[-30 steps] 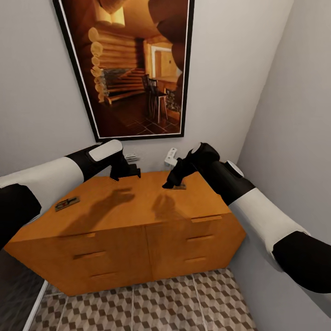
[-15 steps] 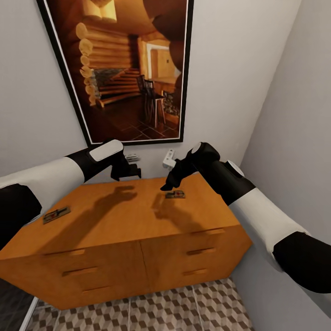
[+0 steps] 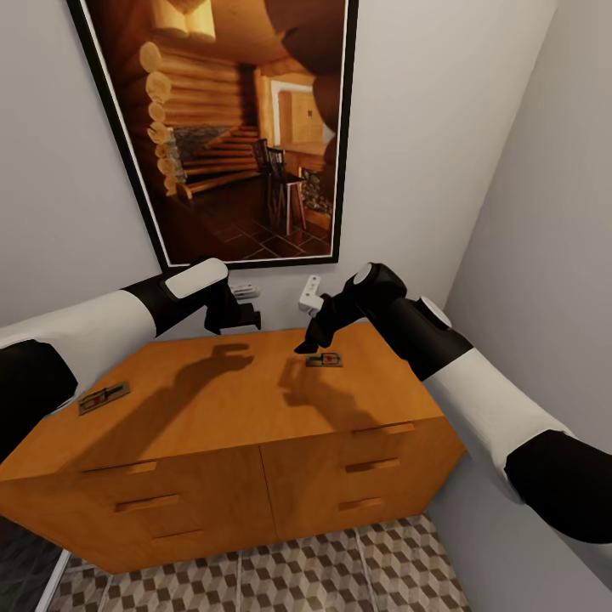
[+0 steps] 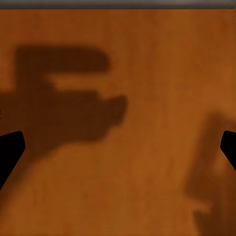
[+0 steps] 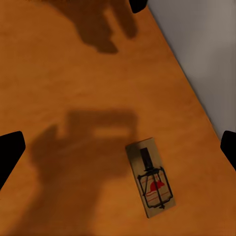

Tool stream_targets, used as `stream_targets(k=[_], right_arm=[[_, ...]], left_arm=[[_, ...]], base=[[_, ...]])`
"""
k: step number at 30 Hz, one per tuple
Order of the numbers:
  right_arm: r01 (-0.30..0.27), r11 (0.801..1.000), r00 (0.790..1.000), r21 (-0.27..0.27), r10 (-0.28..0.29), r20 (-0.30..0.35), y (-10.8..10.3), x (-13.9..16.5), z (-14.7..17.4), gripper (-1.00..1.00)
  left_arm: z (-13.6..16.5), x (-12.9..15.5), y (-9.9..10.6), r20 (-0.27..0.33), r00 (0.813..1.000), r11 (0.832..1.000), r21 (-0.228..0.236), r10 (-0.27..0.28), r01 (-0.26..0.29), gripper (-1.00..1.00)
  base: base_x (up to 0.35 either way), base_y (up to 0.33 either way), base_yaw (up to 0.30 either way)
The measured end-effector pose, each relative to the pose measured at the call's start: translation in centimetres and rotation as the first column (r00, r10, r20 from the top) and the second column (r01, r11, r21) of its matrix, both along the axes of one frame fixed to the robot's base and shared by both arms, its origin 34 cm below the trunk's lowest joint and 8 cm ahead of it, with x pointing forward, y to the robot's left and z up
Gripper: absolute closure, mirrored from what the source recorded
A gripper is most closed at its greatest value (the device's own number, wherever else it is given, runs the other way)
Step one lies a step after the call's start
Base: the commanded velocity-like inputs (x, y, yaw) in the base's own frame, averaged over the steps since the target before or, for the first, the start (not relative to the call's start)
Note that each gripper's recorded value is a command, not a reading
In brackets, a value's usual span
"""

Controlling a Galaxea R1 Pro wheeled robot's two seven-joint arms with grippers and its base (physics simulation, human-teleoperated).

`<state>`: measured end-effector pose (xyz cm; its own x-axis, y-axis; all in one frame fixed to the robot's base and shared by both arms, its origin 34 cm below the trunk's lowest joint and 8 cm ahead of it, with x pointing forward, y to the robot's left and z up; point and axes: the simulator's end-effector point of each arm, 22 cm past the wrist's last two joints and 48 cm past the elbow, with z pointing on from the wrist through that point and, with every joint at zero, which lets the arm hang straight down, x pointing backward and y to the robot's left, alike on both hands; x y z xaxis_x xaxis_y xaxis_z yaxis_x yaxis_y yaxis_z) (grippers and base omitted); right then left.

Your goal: Take the four mousetraps from the cabinet in the bathroom and place them on the bathroom floor. Make sure all four end up on the same floor surface, and ensure that at least two of them are either under or directly next to the same bathroom sink.

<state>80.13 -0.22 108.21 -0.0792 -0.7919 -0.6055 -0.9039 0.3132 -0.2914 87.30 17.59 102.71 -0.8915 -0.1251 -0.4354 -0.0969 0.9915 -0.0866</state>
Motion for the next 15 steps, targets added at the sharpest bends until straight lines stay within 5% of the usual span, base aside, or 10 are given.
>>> stream_targets(k=[15], right_arm=[[0.007,1.000,1.000,-0.008,-0.007,-0.030,-0.4,-0.4,-1.8,-1.00]], left_arm=[[-0.1,0.0,0.1,-0.001,1.000,1.000,-0.001,0.001,-0.001,-1.00]], base=[[0.002,0.000,0.000]])
